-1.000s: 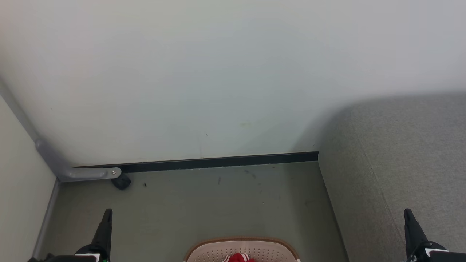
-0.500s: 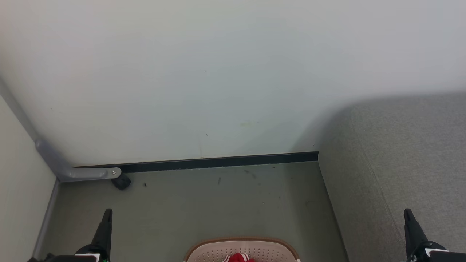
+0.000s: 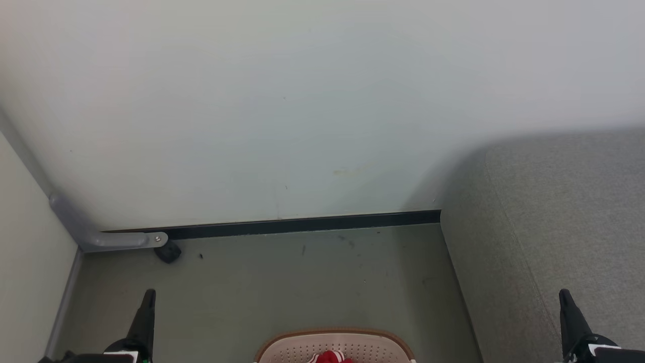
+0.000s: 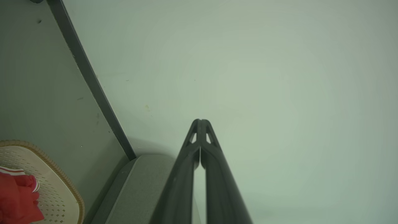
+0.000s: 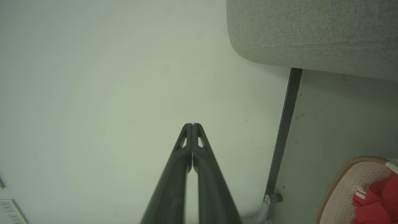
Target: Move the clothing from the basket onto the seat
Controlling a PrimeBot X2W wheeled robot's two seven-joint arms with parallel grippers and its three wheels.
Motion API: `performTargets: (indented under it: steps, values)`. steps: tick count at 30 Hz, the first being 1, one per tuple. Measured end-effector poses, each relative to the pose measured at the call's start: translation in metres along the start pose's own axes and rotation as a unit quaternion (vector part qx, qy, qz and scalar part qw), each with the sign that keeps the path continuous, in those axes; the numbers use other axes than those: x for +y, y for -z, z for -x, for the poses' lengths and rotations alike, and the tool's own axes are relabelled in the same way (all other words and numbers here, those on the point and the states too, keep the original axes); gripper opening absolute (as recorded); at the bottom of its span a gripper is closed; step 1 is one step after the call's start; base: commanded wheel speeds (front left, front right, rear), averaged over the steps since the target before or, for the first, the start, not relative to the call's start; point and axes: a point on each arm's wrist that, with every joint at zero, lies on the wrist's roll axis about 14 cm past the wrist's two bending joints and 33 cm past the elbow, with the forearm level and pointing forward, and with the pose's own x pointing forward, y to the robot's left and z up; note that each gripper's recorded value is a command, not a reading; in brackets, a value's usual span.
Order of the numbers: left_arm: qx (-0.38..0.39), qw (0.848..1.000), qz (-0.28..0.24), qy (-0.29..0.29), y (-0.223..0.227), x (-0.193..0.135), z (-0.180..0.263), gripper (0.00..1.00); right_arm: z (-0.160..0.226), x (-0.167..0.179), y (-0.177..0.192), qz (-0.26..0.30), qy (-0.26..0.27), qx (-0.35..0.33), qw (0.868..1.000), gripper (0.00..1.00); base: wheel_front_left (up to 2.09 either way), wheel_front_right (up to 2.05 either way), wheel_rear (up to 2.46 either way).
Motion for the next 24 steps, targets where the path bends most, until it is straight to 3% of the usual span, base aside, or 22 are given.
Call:
performTargets:
  steps: [24]
  values:
    - [0.000,1.000,0.000,0.000,0.0000,0.0000,0.0000,0.00,0.0000,0.0000,0.0000,0.000,0.000,0.000,1.000,0.00,0.00,0.00,0.00]
